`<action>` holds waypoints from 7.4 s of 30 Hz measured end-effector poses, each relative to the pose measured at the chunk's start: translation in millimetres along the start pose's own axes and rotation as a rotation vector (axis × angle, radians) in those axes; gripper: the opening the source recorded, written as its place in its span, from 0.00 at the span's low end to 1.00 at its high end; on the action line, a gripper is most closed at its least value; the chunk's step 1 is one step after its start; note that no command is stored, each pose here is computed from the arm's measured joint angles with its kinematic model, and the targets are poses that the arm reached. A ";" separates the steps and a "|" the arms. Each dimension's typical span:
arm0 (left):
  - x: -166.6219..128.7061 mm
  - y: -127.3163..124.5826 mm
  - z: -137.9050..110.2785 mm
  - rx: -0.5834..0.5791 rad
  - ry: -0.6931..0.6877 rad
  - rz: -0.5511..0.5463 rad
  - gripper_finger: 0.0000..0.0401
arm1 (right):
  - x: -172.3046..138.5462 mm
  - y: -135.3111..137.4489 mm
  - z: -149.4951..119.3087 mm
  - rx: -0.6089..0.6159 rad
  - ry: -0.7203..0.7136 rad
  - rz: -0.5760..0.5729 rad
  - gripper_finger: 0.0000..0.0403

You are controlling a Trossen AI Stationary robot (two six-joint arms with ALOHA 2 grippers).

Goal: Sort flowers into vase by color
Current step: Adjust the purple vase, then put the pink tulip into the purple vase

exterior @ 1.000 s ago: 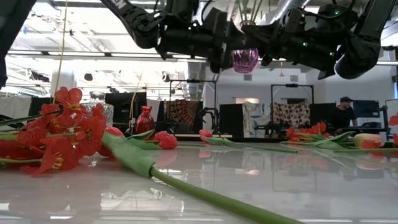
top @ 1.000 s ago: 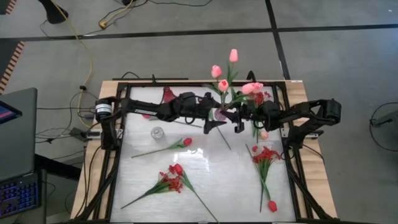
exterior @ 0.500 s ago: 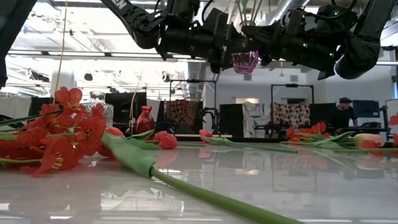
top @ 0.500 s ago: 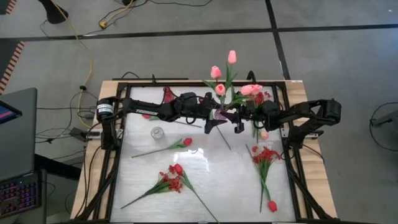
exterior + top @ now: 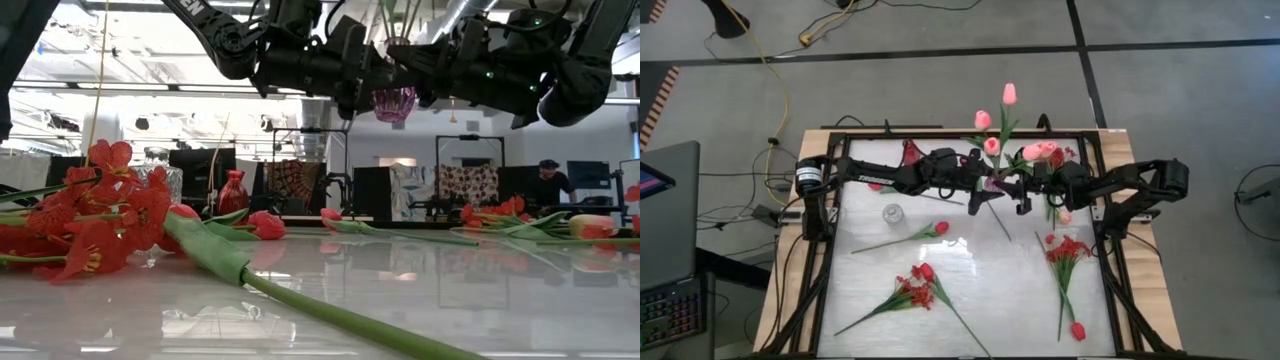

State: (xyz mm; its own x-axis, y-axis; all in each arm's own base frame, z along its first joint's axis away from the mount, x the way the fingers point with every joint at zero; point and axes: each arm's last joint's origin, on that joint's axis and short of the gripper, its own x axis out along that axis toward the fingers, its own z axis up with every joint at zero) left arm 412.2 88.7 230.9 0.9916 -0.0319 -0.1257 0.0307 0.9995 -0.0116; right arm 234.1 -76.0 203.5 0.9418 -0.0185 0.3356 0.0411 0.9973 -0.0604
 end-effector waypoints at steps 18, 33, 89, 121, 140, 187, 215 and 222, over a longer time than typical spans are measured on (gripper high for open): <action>-8.0 9.6 1.3 -0.003 0.026 -0.068 0.65 | -12.3 -11.5 5.5 0.130 0.217 0.055 0.81; -19.3 4.8 -17.8 0.050 -0.021 0.030 0.65 | 11.6 -4.5 42.5 0.064 0.388 0.089 0.82; -18.8 4.1 -22.4 0.063 0.025 0.023 0.45 | 36.8 5.6 48.9 -0.065 0.428 -0.074 0.08; -51.8 7.5 5.2 0.192 0.292 -0.001 0.81 | 10.1 12.1 58.9 -0.016 0.625 -0.081 0.84; -118.8 -6.7 27.6 0.234 0.773 0.068 0.81 | -24.0 18.7 50.9 0.108 0.955 -0.151 0.83; -242.0 -74.3 19.8 0.027 0.519 0.114 0.81 | -57.6 -16.7 -40.2 0.489 1.426 -1.097 0.75; -242.1 -74.3 19.7 -0.021 0.518 0.126 0.81 | -66.8 -18.7 16.6 0.598 1.445 -0.958 0.08; -240.1 -73.9 24.8 0.017 0.471 0.121 0.81 | -59.5 -18.6 79.9 0.592 1.147 -0.927 0.06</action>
State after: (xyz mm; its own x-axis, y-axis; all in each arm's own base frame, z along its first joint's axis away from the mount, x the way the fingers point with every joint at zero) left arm 175.0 22.6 286.6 0.8232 0.0889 -0.5607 -0.0756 0.9960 0.0470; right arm 150.7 -87.7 259.7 0.4177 -0.3777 -0.8264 0.8471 0.4907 0.2039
